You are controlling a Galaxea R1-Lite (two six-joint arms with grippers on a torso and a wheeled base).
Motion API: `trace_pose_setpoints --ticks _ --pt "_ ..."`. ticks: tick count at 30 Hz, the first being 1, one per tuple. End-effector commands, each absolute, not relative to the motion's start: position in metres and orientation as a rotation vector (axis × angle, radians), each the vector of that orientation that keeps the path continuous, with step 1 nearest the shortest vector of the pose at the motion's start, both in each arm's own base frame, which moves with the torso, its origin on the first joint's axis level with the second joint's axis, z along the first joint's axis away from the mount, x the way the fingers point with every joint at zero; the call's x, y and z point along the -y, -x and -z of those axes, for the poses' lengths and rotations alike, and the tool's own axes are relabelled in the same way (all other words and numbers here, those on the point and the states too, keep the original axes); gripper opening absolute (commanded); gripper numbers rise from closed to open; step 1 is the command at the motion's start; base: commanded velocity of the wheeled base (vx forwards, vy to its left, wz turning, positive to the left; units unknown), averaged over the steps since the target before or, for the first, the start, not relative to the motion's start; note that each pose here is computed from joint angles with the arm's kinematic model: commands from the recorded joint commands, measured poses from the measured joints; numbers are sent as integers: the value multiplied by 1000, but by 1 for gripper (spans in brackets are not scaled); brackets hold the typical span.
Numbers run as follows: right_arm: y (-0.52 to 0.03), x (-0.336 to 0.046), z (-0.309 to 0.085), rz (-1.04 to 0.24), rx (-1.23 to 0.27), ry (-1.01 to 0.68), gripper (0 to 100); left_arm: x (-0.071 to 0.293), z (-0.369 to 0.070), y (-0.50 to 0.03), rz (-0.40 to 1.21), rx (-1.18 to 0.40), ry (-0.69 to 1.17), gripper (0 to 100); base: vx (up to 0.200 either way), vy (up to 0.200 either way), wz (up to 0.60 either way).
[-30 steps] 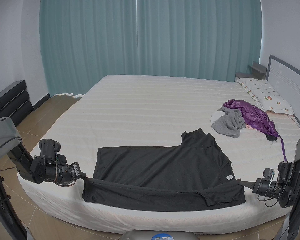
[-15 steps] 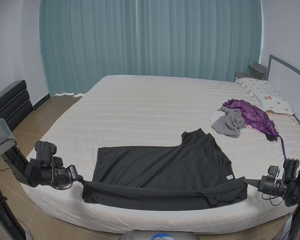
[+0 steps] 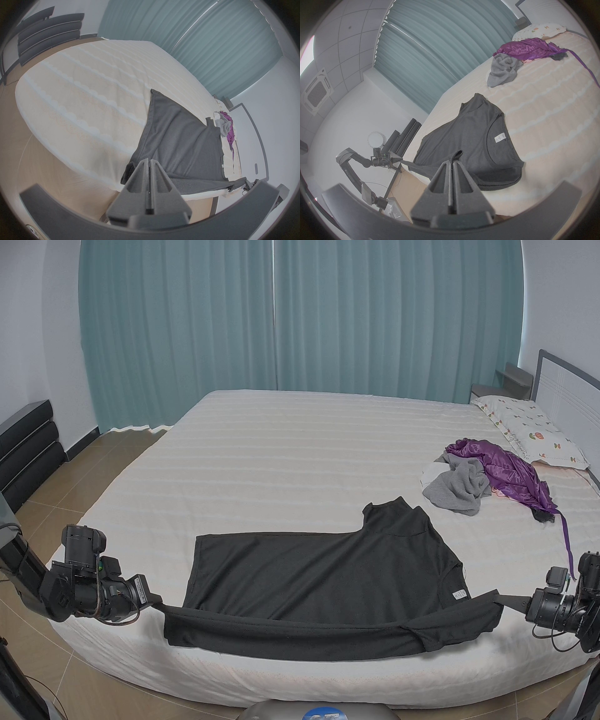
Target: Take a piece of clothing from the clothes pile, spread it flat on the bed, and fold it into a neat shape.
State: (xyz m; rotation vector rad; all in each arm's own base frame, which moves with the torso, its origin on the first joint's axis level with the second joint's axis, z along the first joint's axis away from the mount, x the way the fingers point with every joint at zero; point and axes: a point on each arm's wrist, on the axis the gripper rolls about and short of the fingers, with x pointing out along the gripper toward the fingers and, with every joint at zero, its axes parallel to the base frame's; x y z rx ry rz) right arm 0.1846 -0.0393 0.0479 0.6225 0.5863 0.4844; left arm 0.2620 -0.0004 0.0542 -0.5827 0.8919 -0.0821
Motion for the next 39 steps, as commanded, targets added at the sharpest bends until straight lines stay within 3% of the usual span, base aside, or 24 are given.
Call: trace_pose_setpoints --ticks 1,26,39 --pt "-178 39 -53 -480 -567 -614 0 0 -56 -259 82 -890 581 0 0 0 0" --pt "-215 39 -17 -477 -615 -617 0 1 -51 -291 69 -864 573 0 0 0 0" --pt "-242 39 0 -456 -629 -640 0 1 -15 -315 43 -941 582 0 0 0 0"
